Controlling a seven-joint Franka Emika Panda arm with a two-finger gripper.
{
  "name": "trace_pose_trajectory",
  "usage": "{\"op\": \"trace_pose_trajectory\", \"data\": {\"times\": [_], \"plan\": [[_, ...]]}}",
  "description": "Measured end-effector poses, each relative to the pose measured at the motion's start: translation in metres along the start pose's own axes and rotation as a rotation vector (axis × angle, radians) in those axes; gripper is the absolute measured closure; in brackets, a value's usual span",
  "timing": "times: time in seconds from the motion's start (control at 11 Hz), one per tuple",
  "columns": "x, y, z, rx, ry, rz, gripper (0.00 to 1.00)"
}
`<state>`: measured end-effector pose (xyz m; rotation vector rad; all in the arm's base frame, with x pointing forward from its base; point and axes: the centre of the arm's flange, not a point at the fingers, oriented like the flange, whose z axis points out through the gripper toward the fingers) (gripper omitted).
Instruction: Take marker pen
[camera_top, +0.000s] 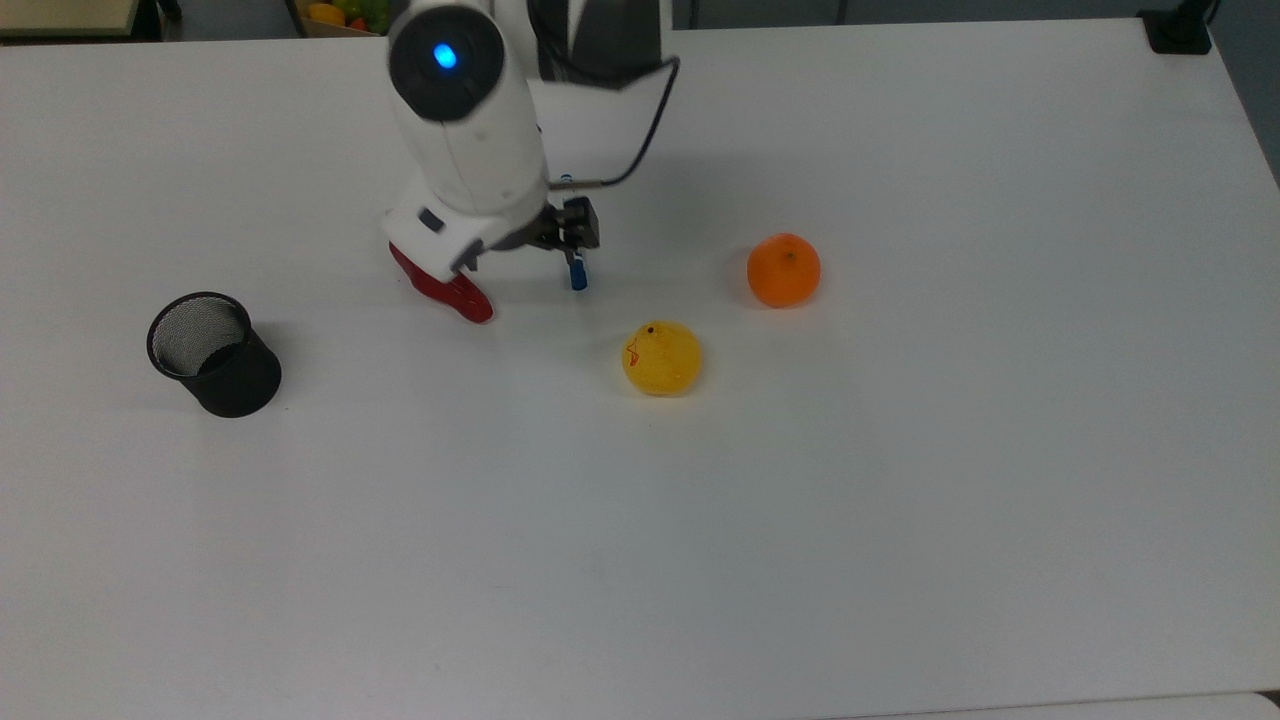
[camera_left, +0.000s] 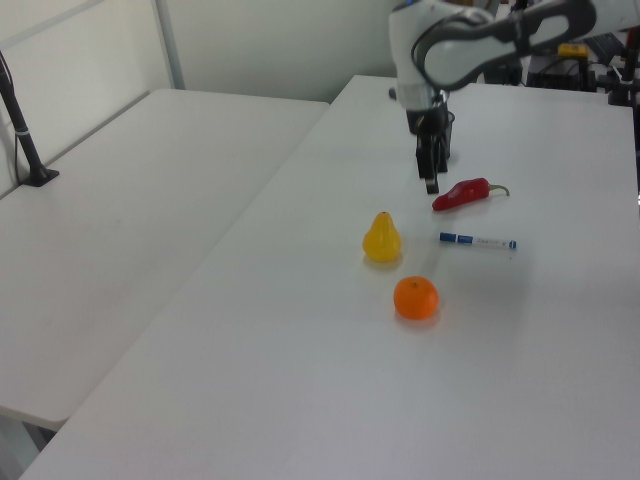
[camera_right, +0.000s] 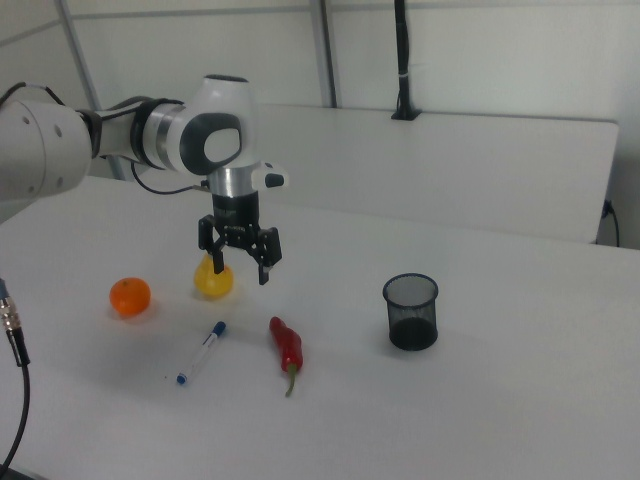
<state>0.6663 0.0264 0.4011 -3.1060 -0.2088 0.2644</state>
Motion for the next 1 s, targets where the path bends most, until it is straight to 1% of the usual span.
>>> {"op": "trace_pose_trajectory", "data": {"times": [0.09,0.18,0.45,0.73,1.0], "plan": [[-0.011,0.007,-0.026,0.008,0.033,0.013,0.00],[-0.030,0.011,-0.058,0.014,0.076,0.059,0.00],[-0.070,0.019,-0.106,0.024,0.145,0.115,0.00],[-0.107,0.032,-0.129,0.033,0.176,0.144,0.00],[-0.126,0.037,-0.132,0.040,0.178,0.165,0.00]]}}
